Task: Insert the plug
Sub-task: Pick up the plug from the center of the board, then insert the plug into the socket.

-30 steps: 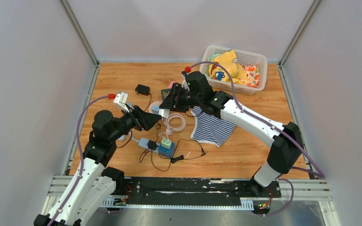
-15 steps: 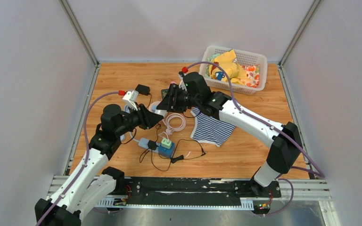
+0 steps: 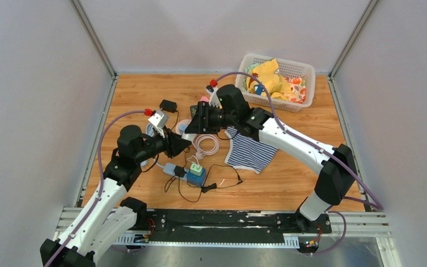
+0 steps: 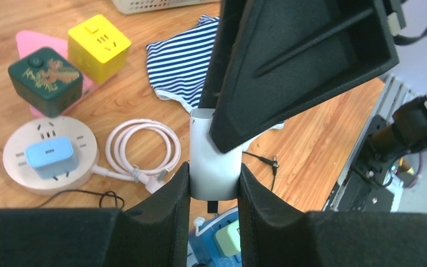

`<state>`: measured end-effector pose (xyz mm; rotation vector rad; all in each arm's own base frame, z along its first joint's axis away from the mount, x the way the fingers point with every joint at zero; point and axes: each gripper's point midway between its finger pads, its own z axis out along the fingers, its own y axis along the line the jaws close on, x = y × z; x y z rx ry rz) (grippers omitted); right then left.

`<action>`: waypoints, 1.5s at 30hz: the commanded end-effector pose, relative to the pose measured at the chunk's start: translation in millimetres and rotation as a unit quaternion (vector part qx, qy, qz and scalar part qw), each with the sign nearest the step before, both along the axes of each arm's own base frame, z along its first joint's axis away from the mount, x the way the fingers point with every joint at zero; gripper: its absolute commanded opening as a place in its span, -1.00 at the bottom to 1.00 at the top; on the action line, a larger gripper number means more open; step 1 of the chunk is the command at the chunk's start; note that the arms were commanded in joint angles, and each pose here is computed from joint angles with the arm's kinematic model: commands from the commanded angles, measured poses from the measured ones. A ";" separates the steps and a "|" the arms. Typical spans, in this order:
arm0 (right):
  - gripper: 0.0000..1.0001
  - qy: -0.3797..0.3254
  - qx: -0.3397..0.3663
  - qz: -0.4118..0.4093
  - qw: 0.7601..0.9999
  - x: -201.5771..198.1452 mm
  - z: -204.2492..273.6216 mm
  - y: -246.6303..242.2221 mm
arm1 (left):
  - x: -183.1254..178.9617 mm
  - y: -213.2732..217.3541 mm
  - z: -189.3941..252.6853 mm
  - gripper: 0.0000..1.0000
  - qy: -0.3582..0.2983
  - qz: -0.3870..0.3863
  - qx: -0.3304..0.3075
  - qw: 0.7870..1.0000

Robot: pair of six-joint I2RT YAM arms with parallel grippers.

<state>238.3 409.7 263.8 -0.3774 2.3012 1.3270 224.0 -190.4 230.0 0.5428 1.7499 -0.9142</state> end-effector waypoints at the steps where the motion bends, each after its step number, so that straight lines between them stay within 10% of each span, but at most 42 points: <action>1: 0.08 0.008 0.012 0.075 0.997 -33.5 14.7 0.9 | -9.6 -7.9 14.7 -1.00 -0.091 -0.059 0.023 0.994; 11: -0.13 0.017 0.012 0.082 0.996 -35.8 14.5 -0.8 | -11.8 -6.4 14.7 -1.00 -0.134 -0.070 0.045 0.987; 18: 0.09 0.028 0.010 0.086 0.996 -37.5 9.8 -7.7 | -12.9 -4.6 9.5 -1.00 -0.133 -0.067 0.048 0.988; 27: -0.62 0.029 0.007 0.087 0.996 -34.9 4.7 -10.8 | -5.8 2.3 4.1 -0.99 -0.122 -0.034 0.054 0.990; 33: -0.99 -0.048 -0.003 0.037 0.998 1.1 18.5 -31.6 | 8.3 20.4 1.8 0.26 -0.070 0.052 0.053 0.995; 40: -1.00 -0.213 -0.126 -0.091 0.965 73.2 7.4 -77.9 | 20.9 43.4 -1.8 0.95 0.003 0.151 0.052 0.987; 45: -0.99 -0.290 -0.208 -0.129 0.925 117.8 -1.6 -97.2 | 32.8 60.1 -16.5 1.00 0.066 0.209 0.077 0.973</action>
